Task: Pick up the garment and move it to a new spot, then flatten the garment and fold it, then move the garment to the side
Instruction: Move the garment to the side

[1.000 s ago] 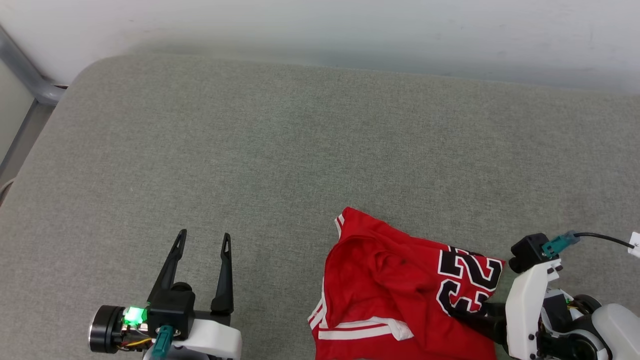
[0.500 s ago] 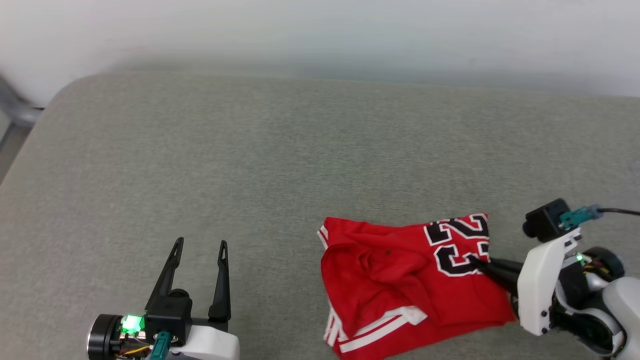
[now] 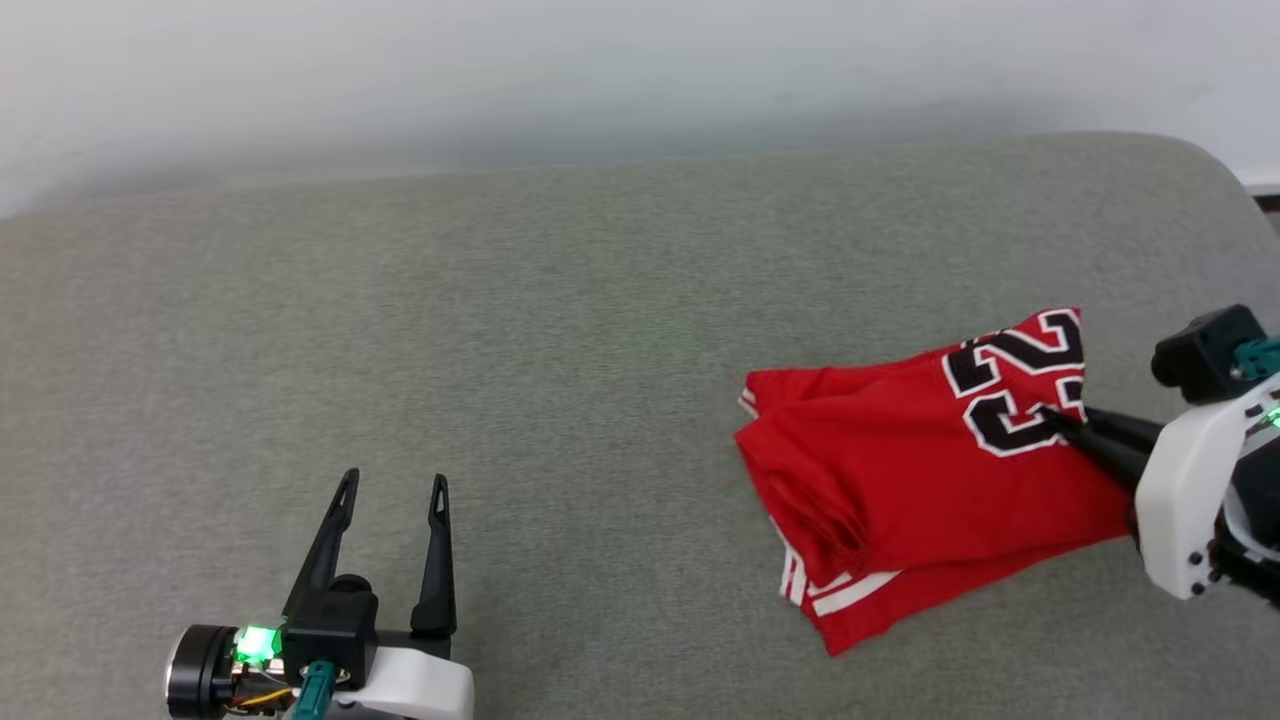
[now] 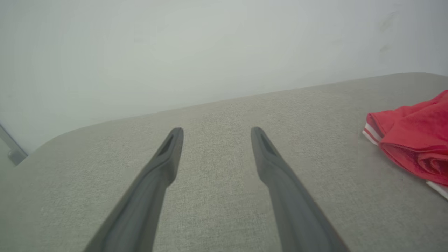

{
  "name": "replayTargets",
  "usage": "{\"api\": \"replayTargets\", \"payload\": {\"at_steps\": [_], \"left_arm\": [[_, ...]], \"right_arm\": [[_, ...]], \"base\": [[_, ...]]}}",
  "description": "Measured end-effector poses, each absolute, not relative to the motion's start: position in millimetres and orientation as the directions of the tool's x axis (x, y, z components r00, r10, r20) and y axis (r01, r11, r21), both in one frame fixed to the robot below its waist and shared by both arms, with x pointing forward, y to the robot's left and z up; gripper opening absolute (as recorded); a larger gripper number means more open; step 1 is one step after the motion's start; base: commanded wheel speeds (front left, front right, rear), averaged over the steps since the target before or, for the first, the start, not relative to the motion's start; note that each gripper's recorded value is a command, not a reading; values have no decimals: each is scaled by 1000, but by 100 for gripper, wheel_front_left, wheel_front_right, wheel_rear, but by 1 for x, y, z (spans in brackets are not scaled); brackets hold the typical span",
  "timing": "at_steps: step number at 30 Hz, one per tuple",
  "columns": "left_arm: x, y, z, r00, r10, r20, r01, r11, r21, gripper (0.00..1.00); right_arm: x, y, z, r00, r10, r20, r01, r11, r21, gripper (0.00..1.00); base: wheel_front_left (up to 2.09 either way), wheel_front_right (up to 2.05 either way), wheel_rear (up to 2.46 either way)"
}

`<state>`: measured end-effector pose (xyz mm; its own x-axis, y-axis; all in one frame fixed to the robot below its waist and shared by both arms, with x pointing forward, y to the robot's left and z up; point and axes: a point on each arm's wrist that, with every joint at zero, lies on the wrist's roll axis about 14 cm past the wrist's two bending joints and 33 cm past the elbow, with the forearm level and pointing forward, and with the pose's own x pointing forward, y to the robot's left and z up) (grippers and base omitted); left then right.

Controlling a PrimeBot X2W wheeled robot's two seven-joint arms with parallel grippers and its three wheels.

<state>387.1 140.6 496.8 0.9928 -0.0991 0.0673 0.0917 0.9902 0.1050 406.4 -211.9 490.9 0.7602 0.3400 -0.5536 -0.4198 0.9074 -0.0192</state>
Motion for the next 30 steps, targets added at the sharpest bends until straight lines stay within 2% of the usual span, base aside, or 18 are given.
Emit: {"api": "replayTargets", "payload": {"at_steps": [5, 13, 24, 30], "left_arm": [[398, 118, 494, 985, -159, 66, 152, 983, 100, 100], [423, 104, 484, 976, -211, 61, 204, 973, 106, 100], [458, 110, 459, 975, -219, 34, 214, 970, 119, 100], [468, 113, 445, 977, -213, 15, 209, 970, 124, 100]], "right_arm": [[407, -247, 503, 806, 255, -534, -343, 937, -69, 0], [418, -302, 487, 814, 94, -573, -223, 962, -159, 0], [455, -397, 468, 765, -183, -618, -46, 941, -335, 0], [468, -439, 457, 712, -303, -633, 36, 916, -398, 0]], "base": [[0, 0, 0], [0, 0, 0], [0, 0, 0], [0, 0, 0]]}}
